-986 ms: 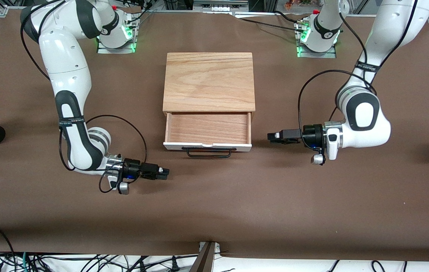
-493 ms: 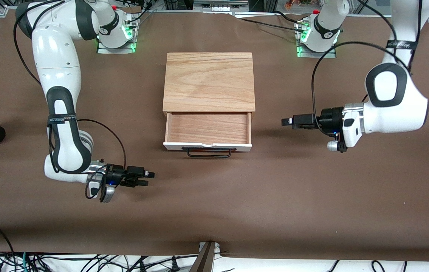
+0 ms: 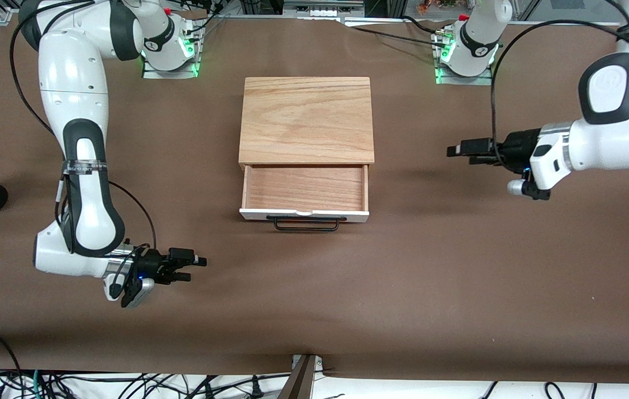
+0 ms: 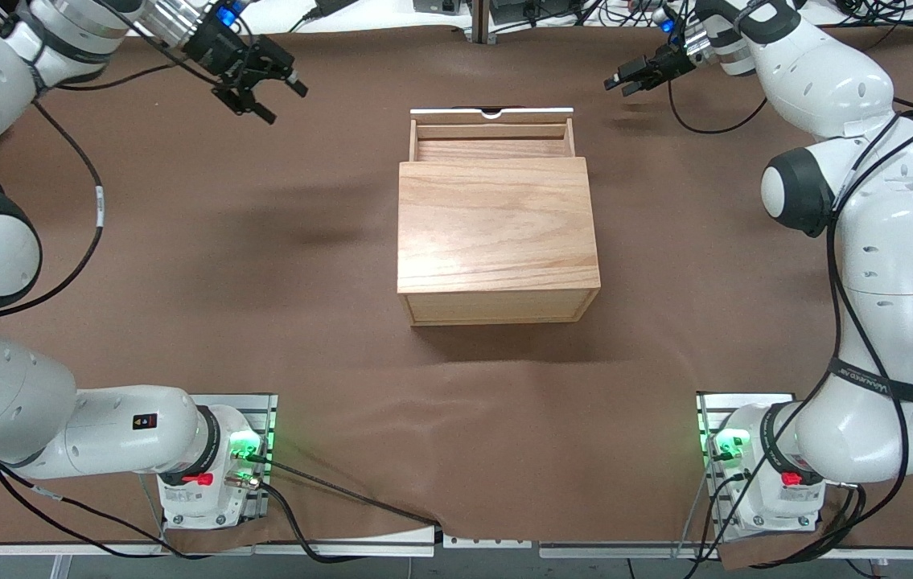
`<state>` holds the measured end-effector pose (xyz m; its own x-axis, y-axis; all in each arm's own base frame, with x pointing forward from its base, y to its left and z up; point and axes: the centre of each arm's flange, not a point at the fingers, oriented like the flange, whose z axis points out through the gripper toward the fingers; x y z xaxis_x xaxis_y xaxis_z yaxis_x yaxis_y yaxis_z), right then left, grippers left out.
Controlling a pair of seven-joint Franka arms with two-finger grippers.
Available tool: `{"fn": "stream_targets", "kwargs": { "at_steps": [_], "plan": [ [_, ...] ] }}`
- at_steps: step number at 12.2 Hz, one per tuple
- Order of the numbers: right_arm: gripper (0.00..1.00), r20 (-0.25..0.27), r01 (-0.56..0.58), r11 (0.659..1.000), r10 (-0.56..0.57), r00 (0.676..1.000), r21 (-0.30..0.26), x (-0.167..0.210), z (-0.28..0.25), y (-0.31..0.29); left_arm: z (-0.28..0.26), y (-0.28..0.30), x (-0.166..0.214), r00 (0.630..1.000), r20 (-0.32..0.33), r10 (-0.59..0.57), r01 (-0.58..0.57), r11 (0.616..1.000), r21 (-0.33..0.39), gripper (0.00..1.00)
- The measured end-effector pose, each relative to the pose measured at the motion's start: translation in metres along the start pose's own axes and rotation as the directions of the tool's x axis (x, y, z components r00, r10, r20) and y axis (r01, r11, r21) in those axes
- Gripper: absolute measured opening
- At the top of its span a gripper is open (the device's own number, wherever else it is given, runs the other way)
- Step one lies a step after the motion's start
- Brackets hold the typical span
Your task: Pull top drawer with both arms simultaneously
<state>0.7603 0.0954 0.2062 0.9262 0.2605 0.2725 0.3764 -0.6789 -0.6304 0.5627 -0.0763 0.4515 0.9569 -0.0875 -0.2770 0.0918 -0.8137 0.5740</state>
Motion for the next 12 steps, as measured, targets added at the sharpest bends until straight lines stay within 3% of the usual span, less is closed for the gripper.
{"fn": "stream_targets", "kwargs": {
  "at_steps": [4,8,10,12],
  "plan": [
    [1.00,0.070,-0.044,0.990,0.054,0.996,-0.134,0.010,-0.018,-0.006,-0.044,0.014,-0.038,0.998,0.037,-0.058,0.047,0.967,0.251,1.00],
    [1.00,0.107,-0.128,0.940,0.170,0.980,-0.316,0.021,-0.036,-0.033,-0.067,0.040,-0.058,0.998,0.020,-0.065,0.046,0.863,0.503,1.00],
    [1.00,0.105,-0.155,0.895,0.217,0.970,-0.419,0.029,-0.039,-0.058,-0.094,0.049,-0.065,1.000,-0.010,-0.024,0.025,0.821,0.571,1.00],
    [1.00,0.096,-0.147,0.861,0.220,0.971,-0.488,0.035,-0.049,-0.075,-0.109,0.049,-0.068,0.999,0.007,0.038,-0.034,0.789,0.613,1.00]
  ]
}}
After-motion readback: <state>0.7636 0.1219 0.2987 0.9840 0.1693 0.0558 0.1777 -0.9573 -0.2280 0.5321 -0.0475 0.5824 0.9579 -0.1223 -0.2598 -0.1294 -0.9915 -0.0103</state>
